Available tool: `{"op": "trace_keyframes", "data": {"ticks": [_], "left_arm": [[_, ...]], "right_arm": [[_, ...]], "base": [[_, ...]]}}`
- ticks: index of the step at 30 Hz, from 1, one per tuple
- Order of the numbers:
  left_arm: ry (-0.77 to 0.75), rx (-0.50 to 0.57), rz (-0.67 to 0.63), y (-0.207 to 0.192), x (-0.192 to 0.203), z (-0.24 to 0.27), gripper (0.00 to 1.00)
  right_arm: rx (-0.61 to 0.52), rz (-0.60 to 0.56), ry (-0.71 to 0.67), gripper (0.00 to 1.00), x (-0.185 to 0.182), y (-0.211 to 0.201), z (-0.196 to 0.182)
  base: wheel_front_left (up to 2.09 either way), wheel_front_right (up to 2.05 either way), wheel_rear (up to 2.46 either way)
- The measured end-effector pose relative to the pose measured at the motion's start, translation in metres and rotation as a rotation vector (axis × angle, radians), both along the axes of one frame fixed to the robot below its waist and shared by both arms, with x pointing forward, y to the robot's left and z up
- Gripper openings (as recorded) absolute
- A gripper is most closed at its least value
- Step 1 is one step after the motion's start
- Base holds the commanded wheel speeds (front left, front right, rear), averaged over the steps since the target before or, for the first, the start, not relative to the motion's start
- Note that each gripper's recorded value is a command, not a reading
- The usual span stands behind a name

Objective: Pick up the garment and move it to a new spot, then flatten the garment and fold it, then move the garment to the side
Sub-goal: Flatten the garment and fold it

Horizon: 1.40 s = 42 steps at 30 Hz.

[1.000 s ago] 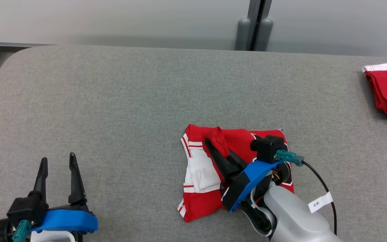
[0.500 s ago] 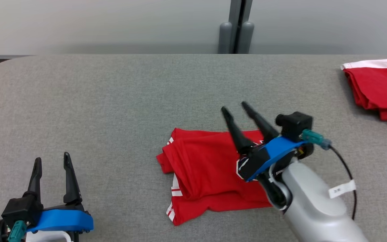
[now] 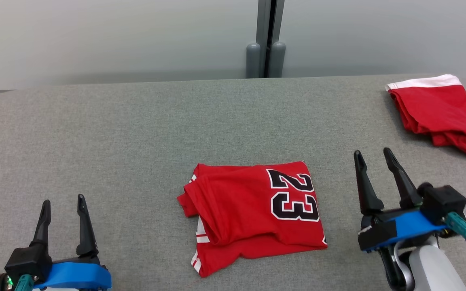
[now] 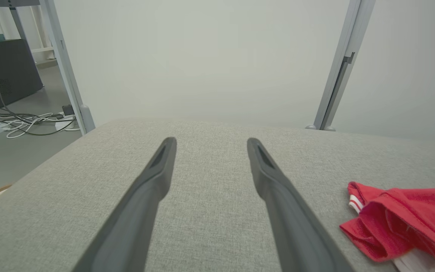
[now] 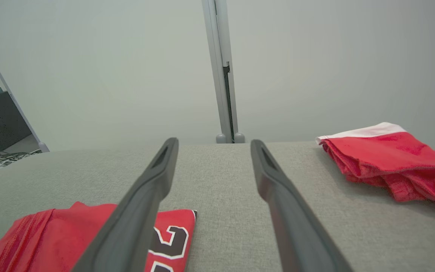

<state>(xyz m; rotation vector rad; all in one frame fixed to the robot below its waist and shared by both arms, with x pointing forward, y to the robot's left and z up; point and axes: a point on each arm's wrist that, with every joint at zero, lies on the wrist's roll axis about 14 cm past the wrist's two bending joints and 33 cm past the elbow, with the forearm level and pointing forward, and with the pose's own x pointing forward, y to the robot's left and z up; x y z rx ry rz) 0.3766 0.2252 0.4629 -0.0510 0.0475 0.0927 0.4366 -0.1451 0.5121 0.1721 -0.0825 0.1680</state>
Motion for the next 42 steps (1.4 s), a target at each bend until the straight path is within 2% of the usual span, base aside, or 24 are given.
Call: {"op": "trace_keyframes", "data": {"ticks": [7, 15, 26, 42], "left_arm": [[0.011, 0.016, -0.013, -0.002, -0.008, -0.002, 1.0], [0.027, 0.047, -0.022, 0.0, -0.021, -0.004, 1.0], [0.022, 0.076, -0.024, 0.0, -0.037, -0.001, 1.0], [0.014, 0.084, -0.02, 0.004, -0.04, 0.001, 1.0]], "right_arm": [[0.008, -0.082, 0.052, 1.0, -0.033, -0.025, -0.02], [-0.004, -0.072, 0.068, 1.0, -0.052, -0.02, -0.025], [-0.019, -0.014, 0.093, 1.0, -0.061, -0.001, -0.033], [-0.025, -0.003, 0.119, 1.0, -0.065, 0.002, -0.041]], "base": [[0.0, 0.0, 0.0], [0.0, 0.0, 0.0], [0.0, 0.0, 0.0], [0.0, 0.0, 0.0]]}}
